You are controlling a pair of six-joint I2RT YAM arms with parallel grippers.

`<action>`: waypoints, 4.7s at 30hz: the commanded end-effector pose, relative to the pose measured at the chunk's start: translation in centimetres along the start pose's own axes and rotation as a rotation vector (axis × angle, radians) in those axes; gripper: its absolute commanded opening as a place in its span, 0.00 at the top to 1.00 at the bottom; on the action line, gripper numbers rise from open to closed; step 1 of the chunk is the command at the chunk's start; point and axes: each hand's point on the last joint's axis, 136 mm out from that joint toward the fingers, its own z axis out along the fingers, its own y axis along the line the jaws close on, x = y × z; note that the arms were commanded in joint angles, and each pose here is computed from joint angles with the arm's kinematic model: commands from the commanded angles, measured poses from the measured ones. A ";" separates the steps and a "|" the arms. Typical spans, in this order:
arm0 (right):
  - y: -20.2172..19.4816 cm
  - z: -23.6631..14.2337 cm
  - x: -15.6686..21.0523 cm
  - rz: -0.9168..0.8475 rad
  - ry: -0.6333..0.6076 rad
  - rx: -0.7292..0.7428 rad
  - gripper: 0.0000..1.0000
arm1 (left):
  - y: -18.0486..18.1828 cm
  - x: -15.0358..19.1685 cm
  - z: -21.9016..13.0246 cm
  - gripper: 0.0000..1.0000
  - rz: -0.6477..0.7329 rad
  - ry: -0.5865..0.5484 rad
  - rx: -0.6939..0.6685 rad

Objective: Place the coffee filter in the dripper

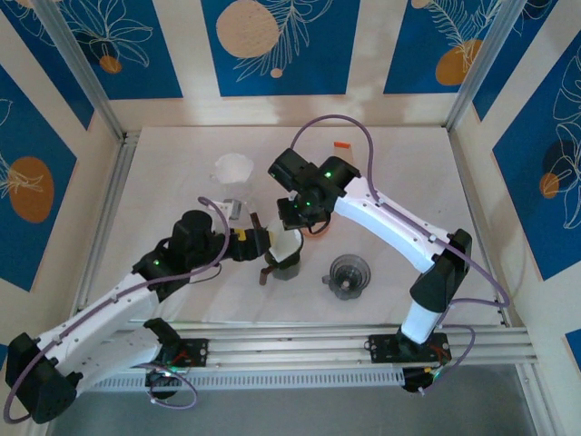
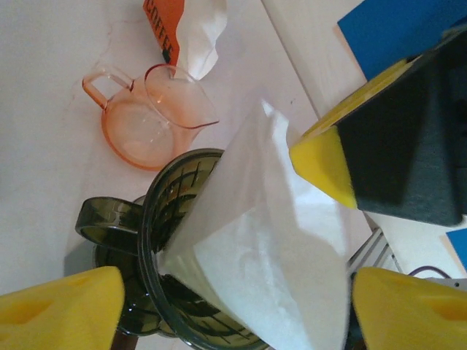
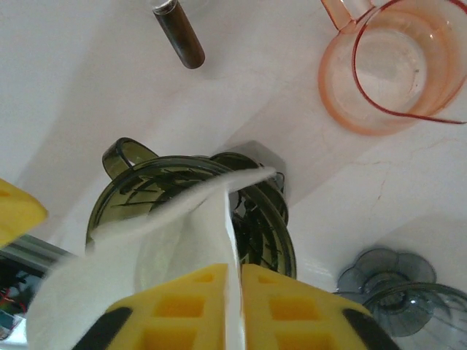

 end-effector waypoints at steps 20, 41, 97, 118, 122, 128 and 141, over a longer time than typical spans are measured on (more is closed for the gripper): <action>2.8 -2.3 0.5 -0.154 -0.197 -0.072 0.53 | 1.4 0.3 0.0 0.29 -0.031 0.003 -0.036; 0.1 0.7 0.9 -0.268 -0.179 0.143 1.00 | 2.5 -0.1 0.0 0.33 -0.041 -0.006 -0.078; -1.1 1.8 -0.6 -0.268 -0.262 0.166 0.36 | 4.6 2.3 1.1 0.45 -0.081 0.051 -0.112; -1.1 8.5 2.5 -0.265 -0.022 0.117 0.33 | 4.6 2.4 1.5 0.45 -0.082 0.063 -0.108; -1.2 9.0 2.7 -0.256 -0.007 0.119 0.33 | 4.7 2.4 1.4 0.45 -0.084 0.061 -0.111; -1.4 9.2 2.7 -0.249 -0.001 0.125 0.34 | 4.3 2.0 1.0 0.35 -0.083 0.041 -0.100; -1.5 9.5 2.7 -0.243 -0.002 0.143 0.34 | 4.7 1.2 1.0 0.13 -0.078 -0.007 -0.117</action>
